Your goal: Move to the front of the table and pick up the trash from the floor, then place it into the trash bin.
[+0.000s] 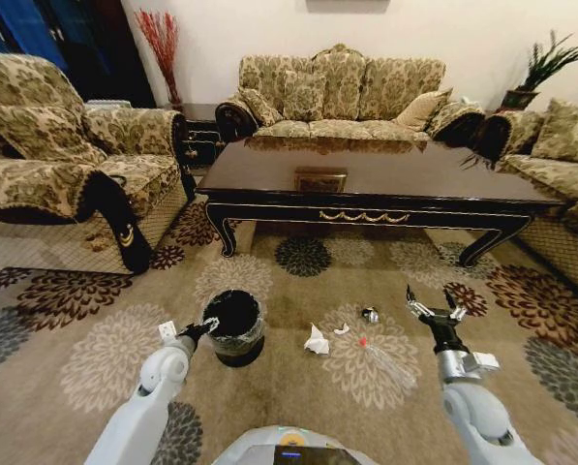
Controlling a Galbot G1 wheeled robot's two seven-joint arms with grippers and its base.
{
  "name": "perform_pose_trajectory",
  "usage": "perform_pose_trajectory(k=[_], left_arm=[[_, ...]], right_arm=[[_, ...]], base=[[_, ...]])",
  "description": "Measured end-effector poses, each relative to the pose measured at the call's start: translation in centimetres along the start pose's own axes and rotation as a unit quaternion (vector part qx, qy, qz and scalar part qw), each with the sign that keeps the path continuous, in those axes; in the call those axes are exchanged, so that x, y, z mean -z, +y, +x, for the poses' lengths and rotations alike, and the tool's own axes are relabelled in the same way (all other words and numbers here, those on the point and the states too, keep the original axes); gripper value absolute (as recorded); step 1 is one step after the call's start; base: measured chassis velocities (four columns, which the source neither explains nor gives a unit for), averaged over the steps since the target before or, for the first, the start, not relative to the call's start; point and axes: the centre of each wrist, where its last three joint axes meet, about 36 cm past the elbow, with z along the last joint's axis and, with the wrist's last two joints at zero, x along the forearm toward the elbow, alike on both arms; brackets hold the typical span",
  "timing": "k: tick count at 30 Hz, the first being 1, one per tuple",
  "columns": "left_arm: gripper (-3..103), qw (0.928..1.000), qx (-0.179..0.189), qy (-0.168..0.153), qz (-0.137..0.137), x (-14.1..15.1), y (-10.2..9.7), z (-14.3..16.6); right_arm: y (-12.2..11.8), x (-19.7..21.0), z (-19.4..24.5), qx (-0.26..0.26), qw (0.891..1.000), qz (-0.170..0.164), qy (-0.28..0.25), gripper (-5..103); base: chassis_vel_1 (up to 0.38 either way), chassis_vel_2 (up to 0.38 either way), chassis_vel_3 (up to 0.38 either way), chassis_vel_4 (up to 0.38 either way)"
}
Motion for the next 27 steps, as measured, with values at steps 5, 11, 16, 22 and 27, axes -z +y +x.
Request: perform_pose_trajectory(k=[5, 11, 16, 22, 27], left_arm=[[58, 0.9996, 0.007, 0.027, 0.004, 0.3, -0.2, 0.1], [36, 0.9987, 0.016, 0.047, 0.011, 0.6, -0.3, 0.2], [20, 0.9977, 0.031, 0.059, 0.009, 0.7, -0.5, 0.4], [6, 0.9961, 0.051, 0.072, 0.005, 0.5, -0.2, 0.8], [3, 0.9951, 0.061, 0.077, 0.004, 0.6, 0.3, 1.4]], right_arm=[[0.0, -0.1, 0.1, -0.001, 1.0, 0.0, 0.002, 100], [-0.1, -0.1, 0.1, 0.0, 1.0, 0.001, 0.002, 100], [-0.1, -0.1, 0.1, 0.001, 1.0, 0.002, 0.003, 100], [0.0, -0.2, 0.1, 0.003, 1.0, 0.003, 0.002, 100], [0.0, -0.2, 0.1, 0.006, 1.0, 0.003, 0.001, 100]], base=[[0.0, 0.0, 0.0, 0.0], [0.0, 0.0, 0.0, 0.0], [0.0, 0.0, 0.0, 0.0], [0.0, 0.0, 0.0, 0.0], [0.0, 0.0, 0.0, 0.0]])
